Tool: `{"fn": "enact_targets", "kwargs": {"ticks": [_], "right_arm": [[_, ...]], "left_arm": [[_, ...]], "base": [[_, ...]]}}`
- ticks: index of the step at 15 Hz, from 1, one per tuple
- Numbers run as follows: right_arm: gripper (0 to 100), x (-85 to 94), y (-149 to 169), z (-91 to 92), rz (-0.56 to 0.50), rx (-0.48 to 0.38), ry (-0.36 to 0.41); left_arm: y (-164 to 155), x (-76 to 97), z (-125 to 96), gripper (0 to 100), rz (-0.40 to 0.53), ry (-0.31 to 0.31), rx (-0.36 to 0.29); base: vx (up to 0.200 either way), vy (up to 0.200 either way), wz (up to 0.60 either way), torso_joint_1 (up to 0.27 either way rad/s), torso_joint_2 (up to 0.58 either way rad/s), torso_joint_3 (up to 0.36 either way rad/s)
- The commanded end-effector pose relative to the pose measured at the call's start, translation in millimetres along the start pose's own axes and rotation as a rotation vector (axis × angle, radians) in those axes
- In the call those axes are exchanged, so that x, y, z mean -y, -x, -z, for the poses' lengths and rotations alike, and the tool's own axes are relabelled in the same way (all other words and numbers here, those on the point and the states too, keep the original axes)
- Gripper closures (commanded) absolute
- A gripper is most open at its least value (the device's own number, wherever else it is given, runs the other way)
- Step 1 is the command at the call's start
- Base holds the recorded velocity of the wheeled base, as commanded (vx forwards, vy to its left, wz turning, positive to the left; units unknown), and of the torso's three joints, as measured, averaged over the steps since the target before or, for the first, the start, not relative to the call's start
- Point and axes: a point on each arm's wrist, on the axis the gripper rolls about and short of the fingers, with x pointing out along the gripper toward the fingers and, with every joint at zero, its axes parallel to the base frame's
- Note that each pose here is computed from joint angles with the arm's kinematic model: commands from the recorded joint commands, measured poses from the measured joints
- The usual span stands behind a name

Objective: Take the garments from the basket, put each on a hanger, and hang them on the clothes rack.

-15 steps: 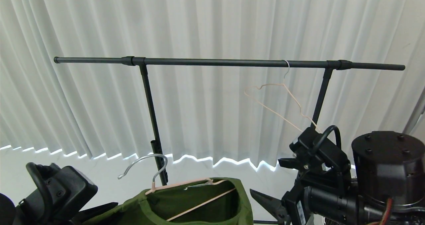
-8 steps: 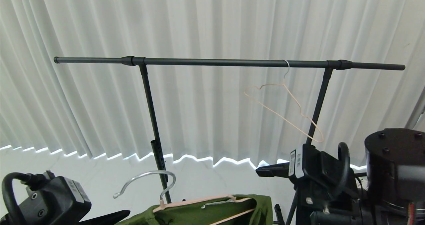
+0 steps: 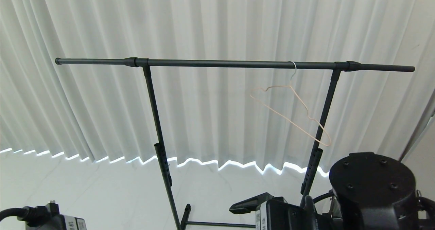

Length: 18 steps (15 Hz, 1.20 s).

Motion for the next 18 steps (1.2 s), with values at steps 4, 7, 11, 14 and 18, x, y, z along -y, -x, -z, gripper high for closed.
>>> {"fn": "enact_targets", "kwargs": {"ticks": [4, 7, 11, 14, 18], "right_arm": [[0, -3.0, -8.0, 2.6, -0.019, -0.019, -0.004], [100, -2.2, -9.9, 3.5, -0.016, -0.025, -0.009], [100, 0.0, -9.9, 3.9, -0.001, -0.025, -0.01], [100, 0.4, -9.0, 3.3, 0.002, -0.018, -0.007], [100, 0.5, -4.5, 0.9, 0.009, -0.004, -0.001]], "left_arm": [[0.9, 0.1, -1.5, 100, 0.003, 0.002, 0.012], [0.9, 0.1, -1.9, 100, 0.003, 0.004, 0.016], [0.9, 0.1, -4.3, 100, 0.003, 0.013, 0.037], [1.7, -0.1, -4.0, 100, 0.003, 0.013, 0.042], [3.0, -0.5, -3.0, 0, 0.003, 0.014, 0.046]], "base": [[0.0, 0.0, 0.0, 0.0, 0.0, 0.0], [0.0, 0.0, 0.0, 0.0, 0.0, 0.0], [0.0, 0.0, 0.0, 0.0, 0.0, 0.0], [0.0, 0.0, 0.0, 0.0, 0.0, 0.0], [0.0, 0.0, 0.0, 0.0, 0.0, 0.0]]}}
